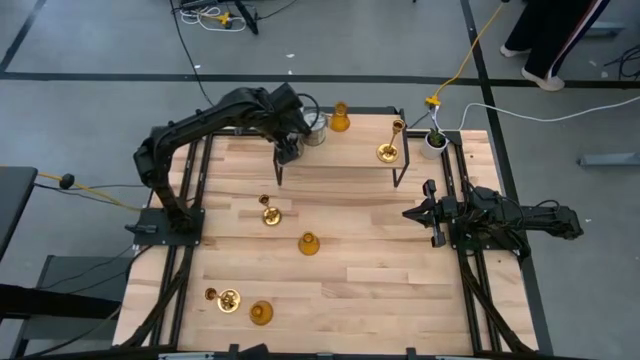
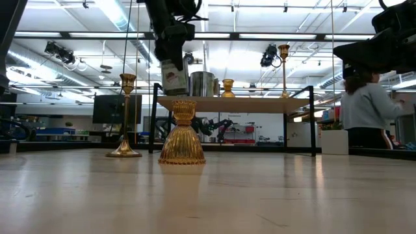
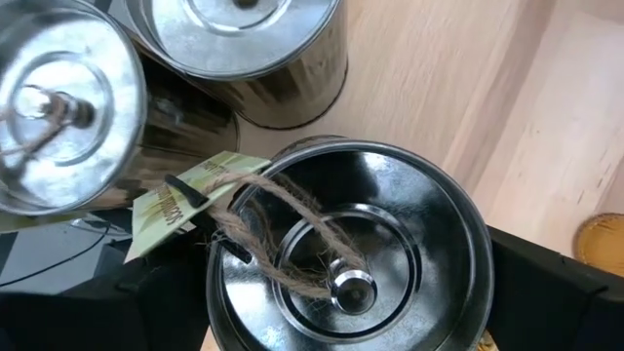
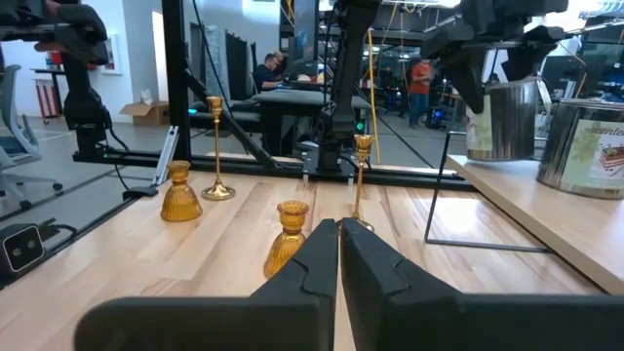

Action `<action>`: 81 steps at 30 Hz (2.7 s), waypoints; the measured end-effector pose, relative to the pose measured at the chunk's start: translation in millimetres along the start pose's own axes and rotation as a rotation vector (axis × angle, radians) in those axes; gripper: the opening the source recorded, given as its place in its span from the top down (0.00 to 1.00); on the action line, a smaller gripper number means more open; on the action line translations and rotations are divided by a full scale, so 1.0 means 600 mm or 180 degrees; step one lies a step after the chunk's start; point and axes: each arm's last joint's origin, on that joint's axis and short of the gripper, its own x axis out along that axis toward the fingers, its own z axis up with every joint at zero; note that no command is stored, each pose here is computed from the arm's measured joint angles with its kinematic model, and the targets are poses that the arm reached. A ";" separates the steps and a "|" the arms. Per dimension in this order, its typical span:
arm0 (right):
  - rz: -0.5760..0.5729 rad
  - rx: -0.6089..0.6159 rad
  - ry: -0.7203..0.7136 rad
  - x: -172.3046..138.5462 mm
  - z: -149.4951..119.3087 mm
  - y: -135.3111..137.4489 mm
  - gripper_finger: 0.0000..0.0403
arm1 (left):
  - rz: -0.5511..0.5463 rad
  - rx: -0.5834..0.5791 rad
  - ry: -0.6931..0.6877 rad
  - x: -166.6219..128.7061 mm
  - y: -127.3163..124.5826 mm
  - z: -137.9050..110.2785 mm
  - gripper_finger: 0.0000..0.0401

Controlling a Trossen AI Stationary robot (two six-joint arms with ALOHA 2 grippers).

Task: Pick & Place candle stick holders
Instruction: Put the scented candle on the shelf aligned with the other scented candles

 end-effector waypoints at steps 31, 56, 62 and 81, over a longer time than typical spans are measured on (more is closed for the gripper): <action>0.0000 0.0000 0.0000 0.000 0.000 0.000 0.95 | 0.0050 -0.0011 0.0023 0.011 0.002 0.004 0.00; -0.0001 0.0001 0.0001 0.000 0.000 0.000 0.95 | 0.0153 -0.0006 -0.0029 0.011 0.004 0.007 0.00; -0.0001 0.0001 0.0000 0.000 0.000 0.000 0.95 | 0.0149 -0.0008 -0.0030 0.011 0.004 0.007 0.00; 0.0000 0.0001 0.0000 0.000 0.000 0.000 0.95 | 0.0108 -0.0064 -0.0041 -0.002 0.010 0.002 0.00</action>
